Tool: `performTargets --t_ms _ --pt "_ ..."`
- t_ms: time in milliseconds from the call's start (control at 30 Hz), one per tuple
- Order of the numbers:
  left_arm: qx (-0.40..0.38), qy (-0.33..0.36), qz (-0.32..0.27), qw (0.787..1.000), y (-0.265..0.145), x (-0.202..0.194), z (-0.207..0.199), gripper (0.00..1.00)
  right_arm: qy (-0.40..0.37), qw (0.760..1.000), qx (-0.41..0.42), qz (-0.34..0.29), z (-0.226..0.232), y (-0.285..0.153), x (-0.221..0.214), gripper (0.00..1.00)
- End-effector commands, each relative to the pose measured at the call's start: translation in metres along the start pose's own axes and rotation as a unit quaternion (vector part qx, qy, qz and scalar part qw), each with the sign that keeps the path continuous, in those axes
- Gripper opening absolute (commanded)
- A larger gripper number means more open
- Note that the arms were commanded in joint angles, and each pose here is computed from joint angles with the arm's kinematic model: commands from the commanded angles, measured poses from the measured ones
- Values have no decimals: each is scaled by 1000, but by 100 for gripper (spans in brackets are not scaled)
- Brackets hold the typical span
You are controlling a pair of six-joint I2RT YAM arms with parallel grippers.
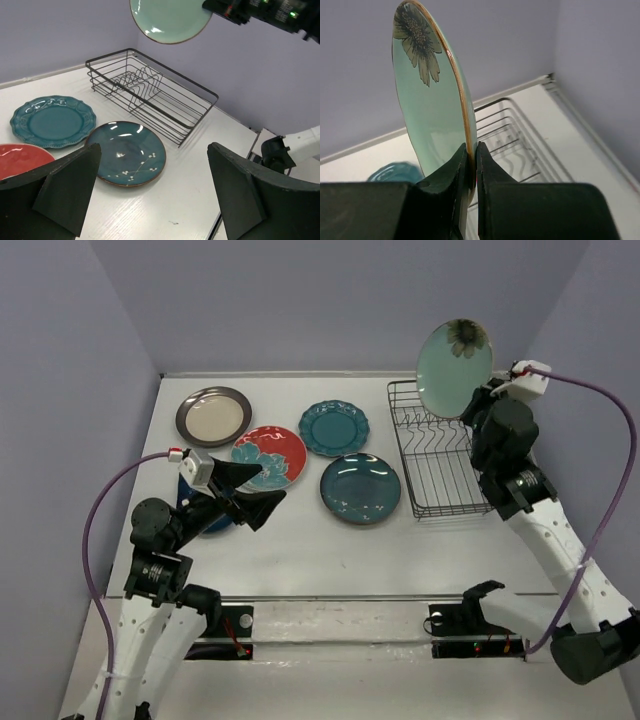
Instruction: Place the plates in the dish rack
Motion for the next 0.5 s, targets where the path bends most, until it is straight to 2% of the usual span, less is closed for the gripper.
performTargets --t_ms 0,67,100,233,467 --pt "-39 27 -14 999 -2 11 -19 99 -11 993 -91 -75 -42 34 52 7" --pt "-47 27 -9 999 -2 9 -21 99 -22 989 -125 -80 -65 55 57 7" --pt "-56 25 -6 998 -2 8 -25 99 -27 990 -113 -83 -68 62 59 7" --pt "-81 24 2 996 -2 5 -34 99 -106 985 -115 -73 -85 92 58 7" --pt "-106 25 11 994 -4 3 -45 99 -173 980 -92 -43 -99 117 21 7"
Point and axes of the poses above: each gripper's point midway between its finger pads, its own y axis out along the fingers, its own z axis along the line the jaws close on, x = y × z, the point moved 8 cm from there along -y, back along the fingers, and after that the axes turned 6 degrees about -y, right-handed, at the moved point
